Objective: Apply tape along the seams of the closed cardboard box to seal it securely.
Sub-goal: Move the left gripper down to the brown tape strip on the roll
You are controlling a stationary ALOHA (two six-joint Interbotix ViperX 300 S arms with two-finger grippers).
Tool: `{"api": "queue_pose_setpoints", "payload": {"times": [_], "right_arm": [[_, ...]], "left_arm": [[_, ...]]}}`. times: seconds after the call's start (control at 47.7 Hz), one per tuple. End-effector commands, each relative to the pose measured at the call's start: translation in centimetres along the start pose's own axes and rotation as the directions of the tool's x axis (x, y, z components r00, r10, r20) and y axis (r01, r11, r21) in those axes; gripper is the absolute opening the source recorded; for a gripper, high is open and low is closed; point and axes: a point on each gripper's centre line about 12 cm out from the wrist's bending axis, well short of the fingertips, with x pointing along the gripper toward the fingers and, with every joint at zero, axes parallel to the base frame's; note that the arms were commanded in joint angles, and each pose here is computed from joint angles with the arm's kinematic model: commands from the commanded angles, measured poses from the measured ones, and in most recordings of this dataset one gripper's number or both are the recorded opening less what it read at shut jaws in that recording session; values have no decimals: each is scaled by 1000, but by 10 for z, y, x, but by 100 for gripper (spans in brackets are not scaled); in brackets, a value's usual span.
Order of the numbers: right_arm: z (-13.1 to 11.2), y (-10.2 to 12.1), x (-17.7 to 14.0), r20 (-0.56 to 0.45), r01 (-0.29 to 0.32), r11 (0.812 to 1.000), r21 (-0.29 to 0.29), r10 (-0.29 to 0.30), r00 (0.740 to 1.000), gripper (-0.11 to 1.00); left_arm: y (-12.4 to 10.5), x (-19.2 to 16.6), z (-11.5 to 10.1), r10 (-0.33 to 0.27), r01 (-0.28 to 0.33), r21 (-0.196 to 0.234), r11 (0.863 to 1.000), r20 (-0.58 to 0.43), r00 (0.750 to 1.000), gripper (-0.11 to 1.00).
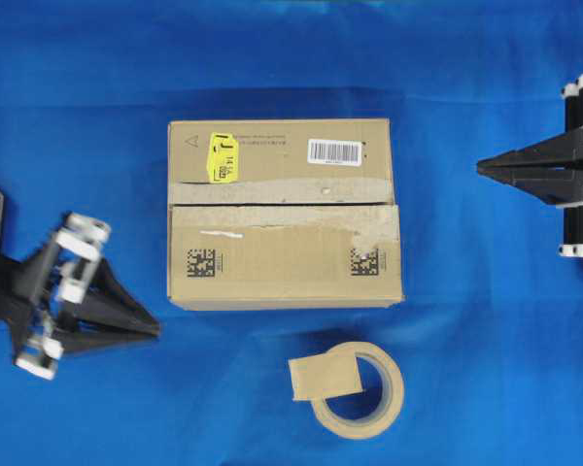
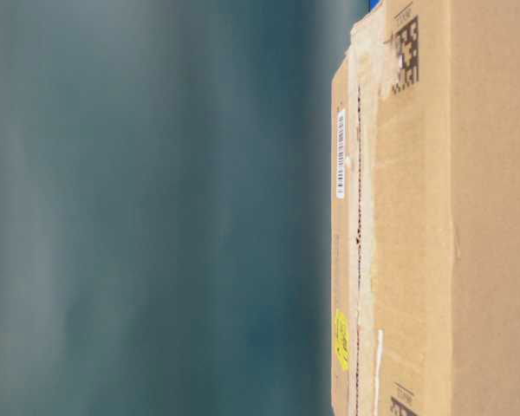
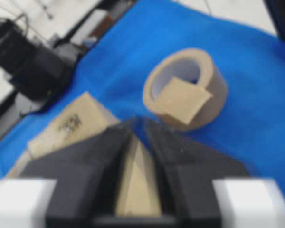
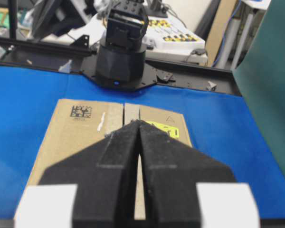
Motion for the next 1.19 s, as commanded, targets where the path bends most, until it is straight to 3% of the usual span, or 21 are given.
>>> {"api": "queue_pose_setpoints", "payload": {"times": [0.0,0.084,0.147,0.21,0.251,0.335,0.461,0.629,0.817,1.173], "right_arm": [[11,0,3,32,1,1000,0,-1,999,0],[11,0,3,32,1,1000,-3,-1,999,0],[10,0,3,29,-1,1000,-4,1,1000,0],[9,0,4,23,1,1000,-12,0,1000,0],[8,0,4,23,0,1000,-15,0,1000,0],[8,0,5,21,-2,1000,-21,3,1000,0],[7,0,5,15,-2,1000,-29,3,1000,0],[6,1,5,8,-4,1000,-30,5,1000,0],[1,2,6,-17,-15,999,-38,14,1000,0],[-7,4,8,-55,-24,999,-48,21,998,0]], "left_arm": [[-1,23,3,-16,16,38,999,-9,1000,29],[-8,42,-6,-50,55,105,993,-51,997,55],[-17,60,-16,-81,97,192,977,-86,993,73],[-26,75,-23,-109,136,274,952,-113,988,69],[-33,87,-30,-129,168,337,927,-135,982,62],[-40,105,-40,-149,204,394,896,-168,975,57],[-42,127,-50,-148,218,429,877,-191,970,57],[-39,148,-66,-138,225,445,867,-220,966,57],[-33,163,-80,-121,232,499,835,-246,962,55],[-34,170,-83,-149,273,495,825,-276,950,49]]}}
